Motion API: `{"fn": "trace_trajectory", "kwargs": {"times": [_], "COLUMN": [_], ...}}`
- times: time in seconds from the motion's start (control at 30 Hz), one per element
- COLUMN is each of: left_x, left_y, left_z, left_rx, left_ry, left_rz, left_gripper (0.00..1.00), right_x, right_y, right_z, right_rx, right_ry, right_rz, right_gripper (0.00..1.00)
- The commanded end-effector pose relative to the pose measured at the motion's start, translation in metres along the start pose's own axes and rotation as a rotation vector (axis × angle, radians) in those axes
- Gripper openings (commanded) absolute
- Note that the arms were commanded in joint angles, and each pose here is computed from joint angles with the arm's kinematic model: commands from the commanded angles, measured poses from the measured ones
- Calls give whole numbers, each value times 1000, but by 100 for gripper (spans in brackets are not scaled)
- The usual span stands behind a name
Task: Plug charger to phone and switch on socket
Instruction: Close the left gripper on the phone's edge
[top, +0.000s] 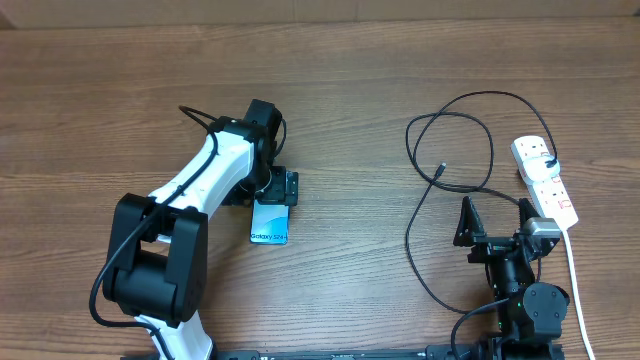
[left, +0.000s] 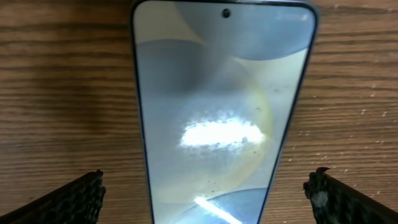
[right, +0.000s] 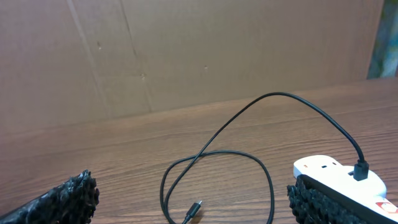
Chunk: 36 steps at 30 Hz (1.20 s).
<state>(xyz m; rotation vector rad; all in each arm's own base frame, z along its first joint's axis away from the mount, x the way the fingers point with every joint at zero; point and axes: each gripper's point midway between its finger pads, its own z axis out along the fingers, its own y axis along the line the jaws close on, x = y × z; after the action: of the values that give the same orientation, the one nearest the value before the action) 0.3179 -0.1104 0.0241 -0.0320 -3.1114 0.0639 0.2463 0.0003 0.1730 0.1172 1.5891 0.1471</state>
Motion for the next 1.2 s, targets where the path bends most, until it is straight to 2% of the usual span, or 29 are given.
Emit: {"fn": "trace_trajectory", "kwargs": {"times": [0.0, 0.27, 1.17], "left_x": [2, 1, 3], "left_y": [-3, 4, 0], "left_z": [4, 4, 22], "left_rx": [-15, -82, -43], "left_ry": [4, -15, -34], "left_rz": [23, 27, 25], "left_gripper": [100, 100, 100], "right_x": [3, 3, 3], "right_y": [1, 1, 1], "right_z": [0, 0, 0], "right_rx": [-6, -6, -6], "right_ry": [3, 3, 3], "right_rz": [-15, -15, -15], "right_gripper": [100, 100, 100]}}
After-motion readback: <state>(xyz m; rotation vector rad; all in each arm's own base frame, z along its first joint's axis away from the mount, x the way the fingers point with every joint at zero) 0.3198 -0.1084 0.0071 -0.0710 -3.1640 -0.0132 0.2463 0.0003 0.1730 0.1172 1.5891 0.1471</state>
